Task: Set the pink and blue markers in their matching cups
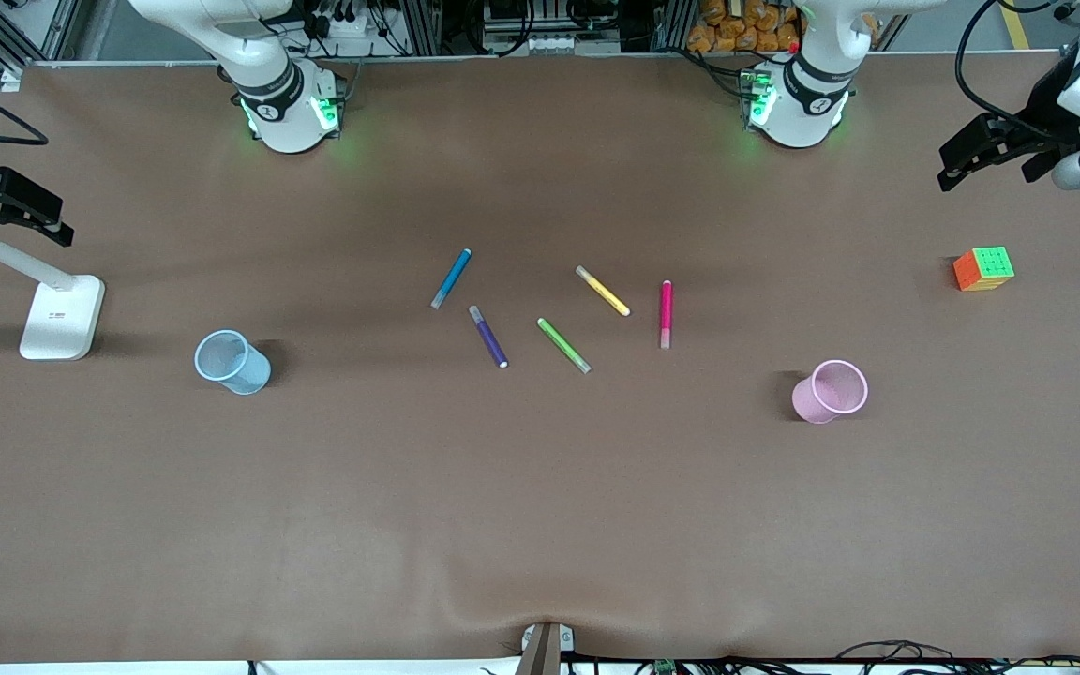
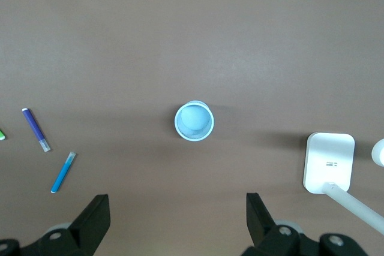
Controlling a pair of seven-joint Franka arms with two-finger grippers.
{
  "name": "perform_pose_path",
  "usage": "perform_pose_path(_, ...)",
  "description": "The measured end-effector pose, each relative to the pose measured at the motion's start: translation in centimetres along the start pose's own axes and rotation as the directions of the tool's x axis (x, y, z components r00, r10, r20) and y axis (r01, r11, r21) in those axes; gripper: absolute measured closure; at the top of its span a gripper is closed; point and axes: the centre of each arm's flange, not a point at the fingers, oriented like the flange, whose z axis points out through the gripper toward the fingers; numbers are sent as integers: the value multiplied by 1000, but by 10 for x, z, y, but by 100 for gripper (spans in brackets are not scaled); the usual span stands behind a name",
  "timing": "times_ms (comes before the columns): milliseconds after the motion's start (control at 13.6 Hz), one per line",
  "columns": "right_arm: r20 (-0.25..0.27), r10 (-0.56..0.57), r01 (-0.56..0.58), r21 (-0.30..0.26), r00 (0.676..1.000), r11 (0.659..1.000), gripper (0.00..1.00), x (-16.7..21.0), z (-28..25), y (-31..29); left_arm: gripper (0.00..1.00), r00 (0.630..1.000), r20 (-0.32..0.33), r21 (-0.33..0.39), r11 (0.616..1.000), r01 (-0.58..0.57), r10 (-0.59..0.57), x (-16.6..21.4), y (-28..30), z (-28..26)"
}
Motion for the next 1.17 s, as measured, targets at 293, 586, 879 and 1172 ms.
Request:
perform_pose_path(293, 0, 0, 0, 0, 1000, 1000, 0, 0, 0, 0, 0, 1000, -2, -1, 1000, 5, -5, 2, -2, -1)
perform_pose_path(586, 0, 0, 0, 0, 1000, 1000, 0, 0, 0, 0, 0, 1000, -11, 16, 1000, 11, -11, 11, -6, -3)
perform_pose_path(879, 2, 0, 0, 0, 1000, 1000, 0, 1, 1, 0, 0, 1000, -4, 47, 999, 11, -11, 18, -8, 1)
perform_pose_path(1172, 6, -1, 1, 0, 1000, 1000, 0, 2, 3, 0, 0, 1000, 1, 48, 999, 9, -9, 19, -7, 2)
